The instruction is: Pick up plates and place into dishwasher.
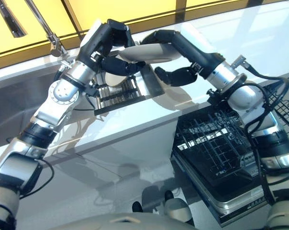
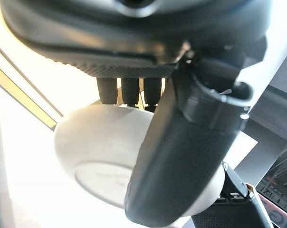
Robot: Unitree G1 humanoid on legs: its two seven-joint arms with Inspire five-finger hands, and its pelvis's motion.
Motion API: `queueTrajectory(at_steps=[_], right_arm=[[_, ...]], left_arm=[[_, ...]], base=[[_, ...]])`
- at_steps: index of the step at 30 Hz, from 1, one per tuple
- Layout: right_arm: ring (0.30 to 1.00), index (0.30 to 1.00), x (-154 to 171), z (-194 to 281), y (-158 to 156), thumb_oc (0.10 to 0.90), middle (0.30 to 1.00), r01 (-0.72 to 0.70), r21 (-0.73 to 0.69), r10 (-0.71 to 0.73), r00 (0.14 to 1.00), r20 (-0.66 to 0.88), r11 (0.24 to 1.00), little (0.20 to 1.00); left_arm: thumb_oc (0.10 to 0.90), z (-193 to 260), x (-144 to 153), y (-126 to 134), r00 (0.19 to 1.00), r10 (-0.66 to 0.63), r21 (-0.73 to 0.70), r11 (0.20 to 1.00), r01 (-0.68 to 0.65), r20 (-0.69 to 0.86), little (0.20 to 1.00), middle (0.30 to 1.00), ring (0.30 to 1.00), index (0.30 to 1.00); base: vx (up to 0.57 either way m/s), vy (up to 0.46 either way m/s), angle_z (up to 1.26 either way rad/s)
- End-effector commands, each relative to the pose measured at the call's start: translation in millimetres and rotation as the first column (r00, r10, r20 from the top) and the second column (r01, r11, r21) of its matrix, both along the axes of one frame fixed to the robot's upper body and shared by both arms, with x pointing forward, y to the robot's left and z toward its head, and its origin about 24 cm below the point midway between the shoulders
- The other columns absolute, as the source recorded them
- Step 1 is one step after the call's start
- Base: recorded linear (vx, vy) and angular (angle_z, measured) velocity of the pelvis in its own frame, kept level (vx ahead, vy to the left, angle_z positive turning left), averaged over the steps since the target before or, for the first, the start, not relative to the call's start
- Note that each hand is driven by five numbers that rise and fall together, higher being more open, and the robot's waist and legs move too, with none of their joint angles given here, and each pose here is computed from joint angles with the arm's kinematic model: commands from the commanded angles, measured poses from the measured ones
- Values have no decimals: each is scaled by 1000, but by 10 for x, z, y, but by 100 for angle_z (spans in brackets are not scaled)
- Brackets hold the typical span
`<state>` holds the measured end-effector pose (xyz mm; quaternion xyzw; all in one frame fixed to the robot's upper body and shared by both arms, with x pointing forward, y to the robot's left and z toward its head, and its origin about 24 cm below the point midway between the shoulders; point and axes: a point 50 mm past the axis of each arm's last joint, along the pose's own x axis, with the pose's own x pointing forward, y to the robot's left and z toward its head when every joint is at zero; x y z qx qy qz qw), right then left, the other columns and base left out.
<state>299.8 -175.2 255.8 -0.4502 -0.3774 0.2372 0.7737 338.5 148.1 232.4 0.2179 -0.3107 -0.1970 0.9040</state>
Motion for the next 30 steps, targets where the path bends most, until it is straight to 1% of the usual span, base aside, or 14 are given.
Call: queueTrajectory(at_steps=[1,4,9,16,17,18,19,21,23,25,27,30], right_arm=[[300,300,-10,470,83,100,300,-73,158,41,979,201,985,200],[300,300,3,460,81,100,300,-54,146,24,979,202,988,200],[300,300,43,431,25,100,300,34,94,-55,973,224,995,200],[300,300,53,440,-24,100,300,82,62,-94,967,236,995,200],[300,300,54,436,-46,100,300,96,51,-105,965,242,994,200],[300,300,52,441,-62,100,300,106,47,-114,962,248,993,200],[300,300,51,445,-93,100,300,126,38,-132,957,258,991,200],[300,300,47,452,-115,100,300,138,32,-142,954,263,990,200],[300,300,29,459,-158,100,300,156,31,-158,948,276,987,200],[300,300,-18,474,-250,100,300,192,46,-196,926,322,980,200],[300,300,-37,485,-281,100,300,201,55,-208,917,340,978,200],[300,300,-149,493,-423,100,300,268,59,-267,860,434,962,200]], left_arm=[[100,694,-119,-278,963,-133,-68,986,152,237,200,300,300,300],[100,704,-128,-285,961,-135,-66,986,155,240,200,300,300,300],[100,736,-146,-274,959,-130,-54,988,147,251,200,300,300,300],[100,726,-134,-229,962,-104,-31,993,116,254,200,300,300,300],[218,712,-122,-210,965,-96,-22,994,105,243,318,401,401,401],[396,697,-112,-194,968,-89,-16,995,95,233,496,554,554,554],[800,665,-95,-162,974,-79,-2,997,81,213,900,900,900,900],[800,649,-85,-134,976,-65,4,998,65,208,900,900,900,900],[800,616,-60,-66,981,-31,16,999,29,194,900,900,900,900],[800,560,-44,56,984,19,15,1000,-22,179,900,900,900,900],[800,542,-39,103,983,43,8,999,-45,178,900,900,900,900],[800,423,-28,377,973,166,-40,986,-161,161,900,900,900,900]], base=[[11,-2,5],[6,-1,3],[0,0,0],[0,0,0],[0,0,0],[0,0,0],[0,0,0],[0,0,0],[0,0,0],[0,0,0],[0,0,0],[0,0,0]])
